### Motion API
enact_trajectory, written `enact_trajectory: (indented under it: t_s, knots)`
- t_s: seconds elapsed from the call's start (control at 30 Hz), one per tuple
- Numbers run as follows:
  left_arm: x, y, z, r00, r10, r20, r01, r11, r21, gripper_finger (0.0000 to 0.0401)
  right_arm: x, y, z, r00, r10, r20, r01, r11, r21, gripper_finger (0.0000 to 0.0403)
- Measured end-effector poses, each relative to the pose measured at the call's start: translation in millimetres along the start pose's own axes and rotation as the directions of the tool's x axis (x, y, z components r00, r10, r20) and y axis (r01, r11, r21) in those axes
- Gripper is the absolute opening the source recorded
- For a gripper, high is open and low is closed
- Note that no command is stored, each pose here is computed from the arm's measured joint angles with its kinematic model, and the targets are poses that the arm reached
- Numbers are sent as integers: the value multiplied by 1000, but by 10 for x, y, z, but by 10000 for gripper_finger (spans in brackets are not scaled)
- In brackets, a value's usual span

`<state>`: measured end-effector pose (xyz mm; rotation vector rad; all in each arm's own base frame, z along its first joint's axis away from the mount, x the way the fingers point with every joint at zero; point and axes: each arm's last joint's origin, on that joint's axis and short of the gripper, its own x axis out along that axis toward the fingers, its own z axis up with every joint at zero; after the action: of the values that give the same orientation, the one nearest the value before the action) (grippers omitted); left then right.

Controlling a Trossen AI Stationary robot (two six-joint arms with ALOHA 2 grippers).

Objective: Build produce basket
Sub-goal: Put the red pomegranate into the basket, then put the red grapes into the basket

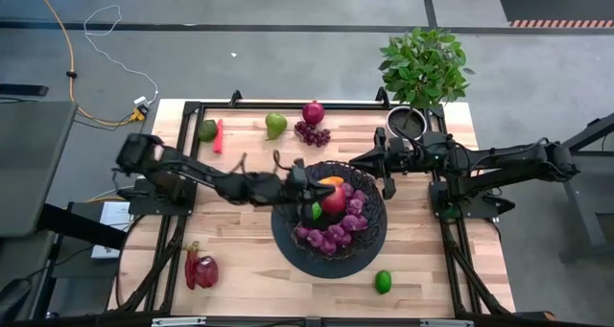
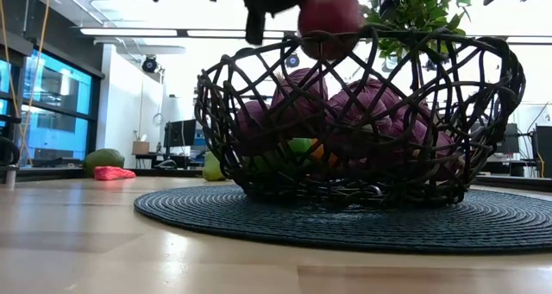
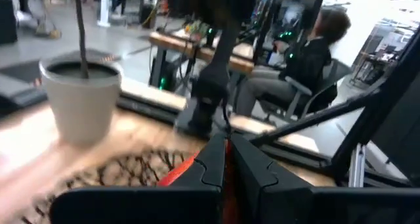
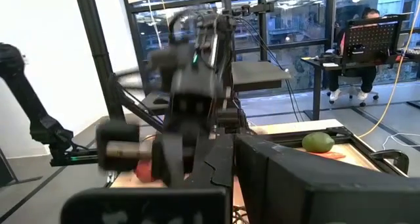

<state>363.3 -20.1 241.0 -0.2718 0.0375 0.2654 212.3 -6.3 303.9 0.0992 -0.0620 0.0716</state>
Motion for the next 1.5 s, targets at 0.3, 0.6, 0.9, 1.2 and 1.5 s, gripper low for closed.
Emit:
enact_trajectory:
  t_s: [0.3,0.6,0.9,1.2,1.5]
  knots:
    - [155,-45,-547,986,160,-45,-160,987,-13,0,0,0,-1,1000,0,-1,0,1000,0,0]
    - [200,-33,-820,971,223,-86,-224,974,-8,0,0,0,-4,1000,1,-4,-1,1000,1,0]
    - [213,-16,-871,969,224,-102,-224,975,12,20,0,0,-4,1000,1,-5,-1,1000,1,0]
    - [212,-11,-875,967,234,-103,-231,972,41,73,0,0,-4,1000,2,-5,-2,1000,1,0]
    - [213,-8,-868,968,228,-105,-224,974,46,148,0,0,-5,1000,2,-5,-2,1000,1,0]
